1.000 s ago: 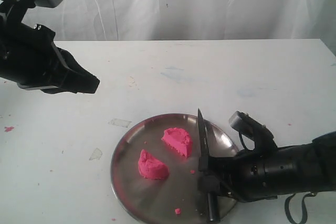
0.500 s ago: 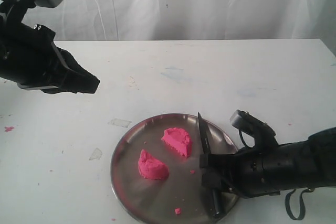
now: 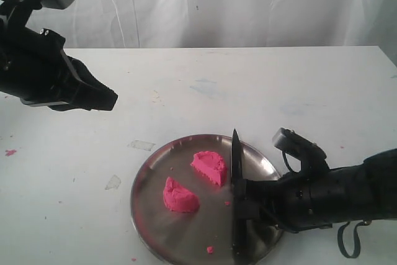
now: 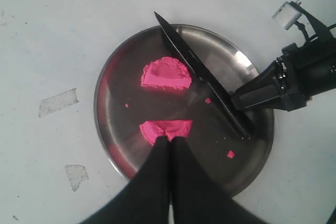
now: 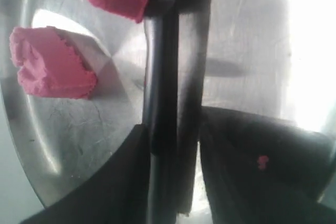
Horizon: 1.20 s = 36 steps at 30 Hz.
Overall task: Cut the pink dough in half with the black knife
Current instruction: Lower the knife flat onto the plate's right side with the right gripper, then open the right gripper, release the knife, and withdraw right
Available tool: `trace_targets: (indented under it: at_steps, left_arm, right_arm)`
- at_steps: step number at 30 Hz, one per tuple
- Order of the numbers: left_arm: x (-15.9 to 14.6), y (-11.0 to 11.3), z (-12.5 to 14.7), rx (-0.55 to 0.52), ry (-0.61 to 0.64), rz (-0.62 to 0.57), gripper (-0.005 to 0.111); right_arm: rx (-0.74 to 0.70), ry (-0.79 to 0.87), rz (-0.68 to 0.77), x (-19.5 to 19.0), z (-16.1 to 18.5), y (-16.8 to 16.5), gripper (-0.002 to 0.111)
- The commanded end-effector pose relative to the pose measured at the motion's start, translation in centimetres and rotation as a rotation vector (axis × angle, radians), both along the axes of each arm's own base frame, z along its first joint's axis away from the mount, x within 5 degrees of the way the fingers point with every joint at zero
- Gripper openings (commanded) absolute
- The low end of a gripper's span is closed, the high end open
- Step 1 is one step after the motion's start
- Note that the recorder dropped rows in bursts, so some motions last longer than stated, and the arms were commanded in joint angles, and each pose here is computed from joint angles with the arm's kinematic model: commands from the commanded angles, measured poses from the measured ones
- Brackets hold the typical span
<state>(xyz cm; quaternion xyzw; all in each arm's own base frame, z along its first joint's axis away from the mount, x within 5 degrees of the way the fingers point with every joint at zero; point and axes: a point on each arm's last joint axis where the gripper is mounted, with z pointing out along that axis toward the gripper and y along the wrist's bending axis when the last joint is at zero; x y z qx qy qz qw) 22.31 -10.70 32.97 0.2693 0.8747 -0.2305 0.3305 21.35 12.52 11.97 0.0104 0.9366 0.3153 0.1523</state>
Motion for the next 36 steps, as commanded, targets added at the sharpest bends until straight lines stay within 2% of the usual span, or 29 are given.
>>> trace_targets:
  at_steps: [1,7,14,21,28,36]
  left_arm:
    - [-0.4,-0.1,0.1,-0.016,0.011,-0.009,0.000]
    - [-0.4,-0.1,0.1,-0.016,0.011,-0.009,0.000]
    - [-0.4,-0.1,0.1,-0.016,0.011,-0.009,0.000]
    - [-0.4,-0.1,0.1,-0.016,0.011,-0.009,0.000]
    - [-0.4,-0.1,0.1,-0.016,0.009,-0.008,0.000]
    - [-0.4,-0.1,0.1,-0.016,0.009,-0.008,0.000]
  right_arm:
    - [-0.021,-0.086,-0.011,0.2,1.5,-0.5,0.031]
    - [0.020,-0.191,0.002,0.0,4.1,-0.5,0.031]
    - [-0.039,-0.339,0.012,-0.8,6.8,-1.4,0.029]
    - [-0.101,-0.540,0.108,-3.1,9.7,-2.5,0.000]
    - [-0.153,-0.739,0.182,-5.0,12.6,-3.4,0.000]
    - [-0.135,-0.892,0.193,-7.2,15.1,-4.1,0.000]
